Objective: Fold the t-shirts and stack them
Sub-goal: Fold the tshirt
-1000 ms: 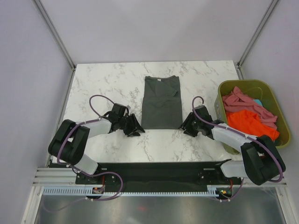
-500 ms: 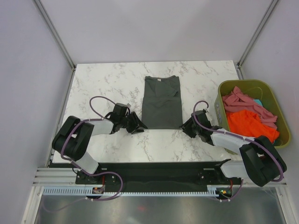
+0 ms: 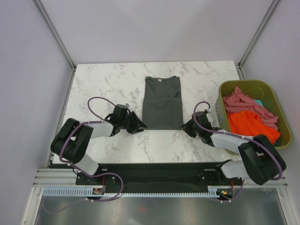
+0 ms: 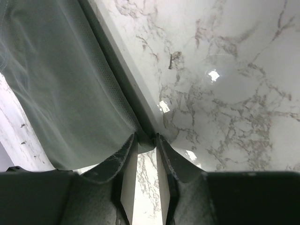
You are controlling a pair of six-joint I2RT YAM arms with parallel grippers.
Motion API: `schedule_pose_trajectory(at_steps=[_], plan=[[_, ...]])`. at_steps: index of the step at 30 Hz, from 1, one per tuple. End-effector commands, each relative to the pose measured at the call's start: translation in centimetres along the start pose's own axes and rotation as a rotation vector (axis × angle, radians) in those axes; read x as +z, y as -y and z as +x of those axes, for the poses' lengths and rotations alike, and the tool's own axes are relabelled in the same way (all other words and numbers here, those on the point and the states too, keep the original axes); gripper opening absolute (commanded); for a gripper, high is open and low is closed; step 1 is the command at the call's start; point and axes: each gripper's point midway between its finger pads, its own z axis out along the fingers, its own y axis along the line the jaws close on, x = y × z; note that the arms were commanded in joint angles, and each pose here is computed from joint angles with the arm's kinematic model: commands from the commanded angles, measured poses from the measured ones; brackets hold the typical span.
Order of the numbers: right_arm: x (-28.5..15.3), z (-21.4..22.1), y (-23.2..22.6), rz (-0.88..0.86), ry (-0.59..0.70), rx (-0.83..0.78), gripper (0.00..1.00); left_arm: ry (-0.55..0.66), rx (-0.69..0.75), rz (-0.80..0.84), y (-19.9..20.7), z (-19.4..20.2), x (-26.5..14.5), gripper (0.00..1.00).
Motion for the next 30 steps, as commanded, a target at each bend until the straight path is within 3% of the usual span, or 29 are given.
schedule_pose_trajectory(at_steps=[1, 7, 11, 14, 18, 20, 30], plan=[[0.3, 0.4, 3.3, 0.105, 0.014, -0.014, 0.30, 0.062, -0.023, -0.171, -4.4, 0.1, 0.3, 0.44], [0.1, 0.3, 3.0, 0.091, 0.017, -0.021, 0.10, 0.102, -0.024, -0.193, -4.8, -0.1, 0.0, 0.43], [0.1, 0.2, 2.8, 0.084, 0.014, -0.025, 0.01, 0.097, -0.025, -0.193, -4.6, 0.1, 0.2, 0.34], [0.1, 0.4, 2.7, 0.077, 0.007, -0.032, 0.00, 0.093, -0.021, -0.192, -4.4, 0.2, 0.4, 0.21], [0.0, 0.4, 2.3, 0.064, -0.002, -0.039, 0.00, 0.094, -0.015, -0.183, -3.9, 0.1, 0.4, 0.21], [-0.1, 0.4, 2.2, 0.059, -0.001, -0.045, 0.00, 0.101, -0.017, -0.170, -3.5, 0.0, 0.2, 0.02], [-2.1, 1.3, 2.4, 0.036, -0.045, -0.115, 0.00, 0.109, 0.028, -0.159, -2.0, 2.0, -2.4, 0.02]])
